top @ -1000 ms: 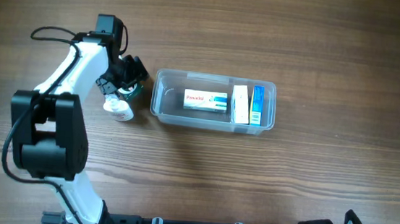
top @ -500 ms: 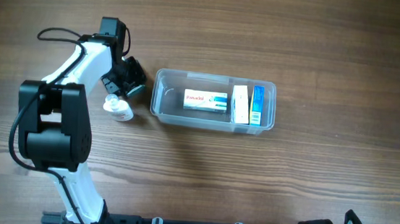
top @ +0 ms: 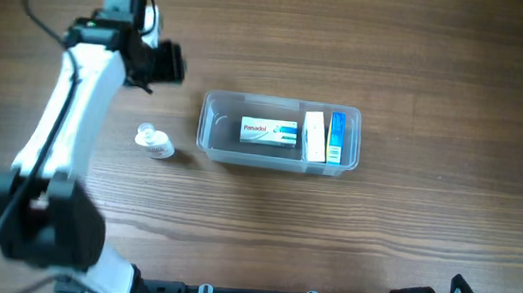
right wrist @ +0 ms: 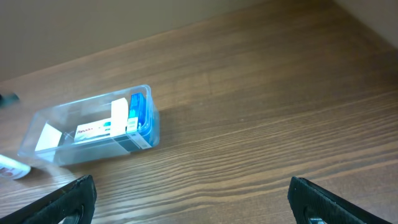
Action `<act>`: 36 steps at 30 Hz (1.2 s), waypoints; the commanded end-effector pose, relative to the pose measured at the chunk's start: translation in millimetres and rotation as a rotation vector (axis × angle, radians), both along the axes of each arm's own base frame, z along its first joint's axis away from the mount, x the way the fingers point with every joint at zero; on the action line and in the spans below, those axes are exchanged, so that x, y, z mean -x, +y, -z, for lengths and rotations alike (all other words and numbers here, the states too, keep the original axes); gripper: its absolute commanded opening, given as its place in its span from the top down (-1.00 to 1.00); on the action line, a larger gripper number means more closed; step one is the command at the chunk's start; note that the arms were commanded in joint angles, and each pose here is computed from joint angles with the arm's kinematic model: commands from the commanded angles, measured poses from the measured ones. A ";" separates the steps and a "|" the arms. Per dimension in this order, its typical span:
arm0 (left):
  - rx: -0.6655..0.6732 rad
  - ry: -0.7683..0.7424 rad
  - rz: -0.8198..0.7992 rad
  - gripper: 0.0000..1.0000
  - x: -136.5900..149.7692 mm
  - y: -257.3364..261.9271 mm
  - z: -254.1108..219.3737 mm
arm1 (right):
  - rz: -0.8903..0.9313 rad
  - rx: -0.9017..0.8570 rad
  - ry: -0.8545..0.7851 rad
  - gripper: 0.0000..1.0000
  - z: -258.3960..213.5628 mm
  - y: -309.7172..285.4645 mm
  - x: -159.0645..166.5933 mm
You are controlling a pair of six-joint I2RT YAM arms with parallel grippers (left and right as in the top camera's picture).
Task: Pack container
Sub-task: 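Place the Zam-Buk tin into the container's left end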
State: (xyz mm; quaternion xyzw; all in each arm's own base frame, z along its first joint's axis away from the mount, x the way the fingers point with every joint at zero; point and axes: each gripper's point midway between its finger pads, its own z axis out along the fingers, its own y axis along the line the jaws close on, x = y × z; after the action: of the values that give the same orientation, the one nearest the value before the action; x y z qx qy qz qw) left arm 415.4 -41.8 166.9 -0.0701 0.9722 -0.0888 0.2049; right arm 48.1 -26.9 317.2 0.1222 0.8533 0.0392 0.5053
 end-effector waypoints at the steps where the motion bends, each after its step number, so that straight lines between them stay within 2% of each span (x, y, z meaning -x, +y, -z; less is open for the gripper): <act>1: -0.006 -0.194 0.131 -0.32 21.2 -35.9 -78.3 | -0.012 0.007 -0.014 -0.99 -1.0 1.1 2.4; 5: 0.018 -0.256 0.289 -0.25 58.9 -90.4 -109.4 | -0.012 0.007 -0.014 -0.99 -1.0 1.1 2.4; 8: 0.030 -0.242 0.412 -0.20 81.3 -131.6 -107.9 | -0.012 0.008 -0.014 -0.99 -1.0 1.1 2.4; 13: -0.053 -0.154 0.646 -0.26 111.4 -183.1 -70.5 | -0.012 0.007 -0.014 -0.99 -1.0 1.1 2.4; 17: -0.110 -0.070 0.779 -0.27 119.9 -208.3 -31.0 | -0.012 0.008 -0.014 -0.99 -1.0 1.1 2.4; 25: -0.179 0.121 0.796 -0.25 116.7 -213.0 38.3 | -0.012 0.008 -0.014 -1.00 -1.0 1.1 2.4; 29: -0.237 0.124 0.777 -0.24 110.6 -204.7 44.0 | -0.012 0.008 -0.014 -0.99 -1.0 1.1 2.4; 33: -0.404 0.166 0.708 -0.29 103.6 -163.5 45.9 | -0.012 0.007 -0.014 -0.99 -1.0 1.1 2.4; 36: -0.426 0.192 0.694 -0.27 98.8 -145.4 46.3 | -0.012 0.007 -0.014 -1.00 -1.0 1.1 2.4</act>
State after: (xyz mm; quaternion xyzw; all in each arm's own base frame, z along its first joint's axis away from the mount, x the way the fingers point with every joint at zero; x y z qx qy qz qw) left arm 301.0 -216.3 120.4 0.3051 0.9490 0.0124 0.0779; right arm 48.1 -26.9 317.2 0.1222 0.8533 0.0392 0.5053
